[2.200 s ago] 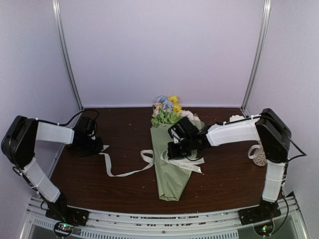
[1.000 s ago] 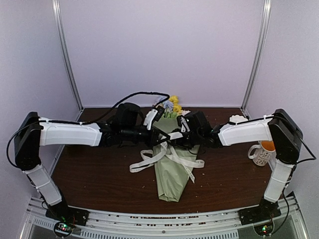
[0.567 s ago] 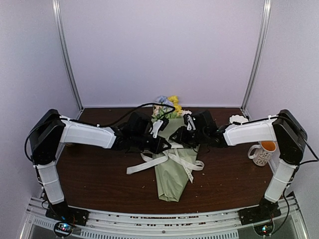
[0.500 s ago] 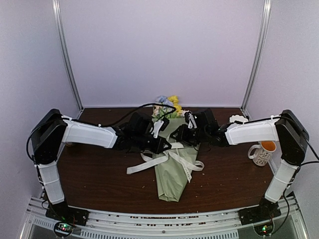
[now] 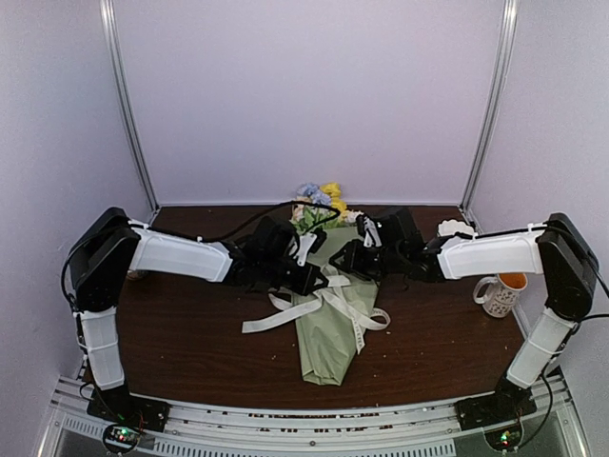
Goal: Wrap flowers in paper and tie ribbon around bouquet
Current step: Cross the ribbon over the folded bouquet.
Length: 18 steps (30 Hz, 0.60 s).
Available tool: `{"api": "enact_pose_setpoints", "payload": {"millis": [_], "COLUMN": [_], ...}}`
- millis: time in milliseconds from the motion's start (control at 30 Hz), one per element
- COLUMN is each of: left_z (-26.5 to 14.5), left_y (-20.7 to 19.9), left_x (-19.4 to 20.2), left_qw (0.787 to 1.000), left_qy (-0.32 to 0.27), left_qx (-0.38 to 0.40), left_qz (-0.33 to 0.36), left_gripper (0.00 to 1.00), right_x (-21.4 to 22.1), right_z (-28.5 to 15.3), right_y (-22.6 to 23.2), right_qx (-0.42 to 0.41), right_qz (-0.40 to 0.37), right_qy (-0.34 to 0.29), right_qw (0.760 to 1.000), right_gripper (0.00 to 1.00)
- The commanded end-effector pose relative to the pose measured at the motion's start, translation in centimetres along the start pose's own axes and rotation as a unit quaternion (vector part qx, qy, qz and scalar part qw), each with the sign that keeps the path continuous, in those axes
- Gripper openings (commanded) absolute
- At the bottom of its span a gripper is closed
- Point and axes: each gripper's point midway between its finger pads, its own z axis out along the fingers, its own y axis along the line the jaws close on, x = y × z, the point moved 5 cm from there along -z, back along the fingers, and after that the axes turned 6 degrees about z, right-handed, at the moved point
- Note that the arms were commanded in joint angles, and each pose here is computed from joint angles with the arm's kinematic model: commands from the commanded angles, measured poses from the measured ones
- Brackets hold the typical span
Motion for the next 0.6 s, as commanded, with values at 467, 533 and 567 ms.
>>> {"api": "enact_pose_setpoints", "payload": {"millis": [467,533,567], "left_z": [0.1,0.1,0.1], "left_y": [0.2,0.2,0.2], "left_x": [-0.8,-0.8,-0.7], "left_qw": [1.0,1.0,1.0], "left_qy": [-0.007,-0.008,-0.007], "left_qx": [-0.006,-0.004,-0.004], "left_qz": [0.017,0.016,0.017], "left_gripper": [0.0,0.0,0.0], "right_x": [2.5,2.6,2.6], "right_z": [-1.0,-1.0,-1.0], "right_y": [-2.1,-2.1,-2.1], "right_qx": [0.037,0.039,0.04], "right_qz": [-0.047,-0.047,-0.048], "right_qy": [0.056,0.059,0.059], "right_qw": [0.997,0.996,0.996], "right_gripper": [0.33,0.34,0.35]}}
